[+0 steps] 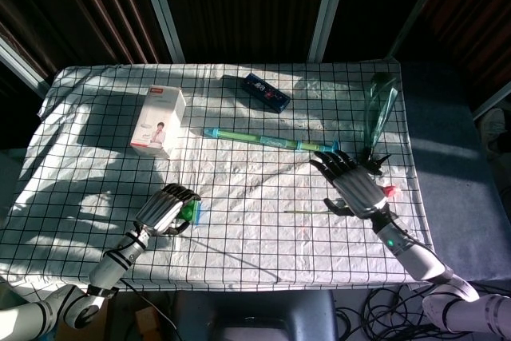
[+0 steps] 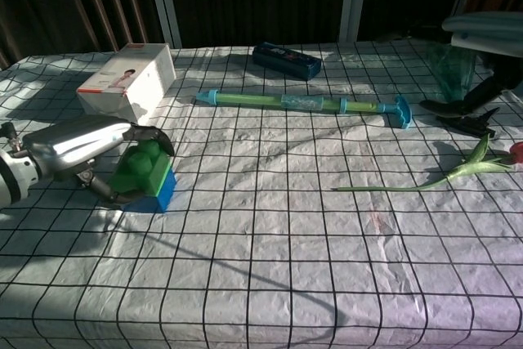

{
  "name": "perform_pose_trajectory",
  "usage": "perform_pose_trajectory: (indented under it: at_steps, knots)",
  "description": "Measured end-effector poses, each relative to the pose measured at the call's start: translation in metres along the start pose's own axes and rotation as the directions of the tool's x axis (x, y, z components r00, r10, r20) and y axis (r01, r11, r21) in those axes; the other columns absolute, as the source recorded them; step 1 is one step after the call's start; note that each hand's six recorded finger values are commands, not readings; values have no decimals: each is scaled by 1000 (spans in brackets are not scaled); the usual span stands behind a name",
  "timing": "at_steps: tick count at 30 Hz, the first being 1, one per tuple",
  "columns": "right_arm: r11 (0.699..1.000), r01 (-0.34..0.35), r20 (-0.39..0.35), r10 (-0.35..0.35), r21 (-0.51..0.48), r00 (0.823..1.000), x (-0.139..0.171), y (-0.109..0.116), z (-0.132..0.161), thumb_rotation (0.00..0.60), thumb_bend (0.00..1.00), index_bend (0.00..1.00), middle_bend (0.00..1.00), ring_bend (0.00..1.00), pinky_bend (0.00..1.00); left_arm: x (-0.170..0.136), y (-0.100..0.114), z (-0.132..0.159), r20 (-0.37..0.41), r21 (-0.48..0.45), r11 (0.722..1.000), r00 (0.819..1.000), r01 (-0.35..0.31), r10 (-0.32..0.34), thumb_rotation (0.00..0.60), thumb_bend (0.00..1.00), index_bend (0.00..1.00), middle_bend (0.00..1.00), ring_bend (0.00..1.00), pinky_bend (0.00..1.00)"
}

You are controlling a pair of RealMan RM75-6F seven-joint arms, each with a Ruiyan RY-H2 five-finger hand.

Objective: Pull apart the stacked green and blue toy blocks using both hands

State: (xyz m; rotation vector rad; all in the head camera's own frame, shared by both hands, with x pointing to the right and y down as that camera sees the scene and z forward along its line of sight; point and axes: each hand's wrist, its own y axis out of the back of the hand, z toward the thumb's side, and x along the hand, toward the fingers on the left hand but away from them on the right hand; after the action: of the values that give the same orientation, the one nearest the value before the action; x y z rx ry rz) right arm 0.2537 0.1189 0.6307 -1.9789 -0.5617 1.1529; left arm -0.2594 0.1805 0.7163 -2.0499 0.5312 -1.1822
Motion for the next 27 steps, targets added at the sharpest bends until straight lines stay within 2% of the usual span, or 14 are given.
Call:
perform_pose_trajectory:
  at_steps: [5, 9, 13, 16, 19, 22, 27]
  knots:
    - [1000, -2, 1, 2, 0, 1000, 1, -1, -1, 600, 346, 0, 0, 0, 0, -2, 6, 2, 6, -16, 999, 999, -38, 38, 600, 517, 611, 738, 487, 430]
    - [1000, 5, -2, -5, -4, 1000, 1, 0, 0, 600, 346, 0, 0, 0, 0, -5, 15, 3, 4, -22, 994, 995, -104, 104, 600, 636, 710, 859, 610, 563]
    - [1000, 20, -11, -20, -14, 1000, 1, 1, 0, 600, 346, 0, 0, 0, 0, -14, 26, 0, -9, -48, 980, 981, -192, 191, 600, 657, 718, 889, 640, 602]
    - [999, 31, -21, -32, -35, 999, 1, 1, 0, 600, 346, 0, 0, 0, 0, -24, 35, -3, -26, -112, 958, 965, -264, 262, 600, 658, 718, 893, 640, 605]
    - [995, 34, -35, -38, -90, 999, -2, 0, 3, 600, 346, 0, 0, 0, 0, -32, 41, -5, -51, -225, 922, 949, -315, 312, 600, 663, 718, 894, 640, 605]
    - [983, 35, -59, -46, -180, 997, -7, 0, 7, 600, 346, 0, 0, 0, 0, -39, 45, -4, -68, -361, 865, 935, -348, 348, 600, 664, 718, 895, 640, 605]
    - [929, 30, -119, -79, -369, 990, -24, 2, 24, 600, 332, 0, 0, 0, 0, -48, 50, 9, -82, -565, 739, 917, -365, 391, 600, 664, 719, 896, 640, 605]
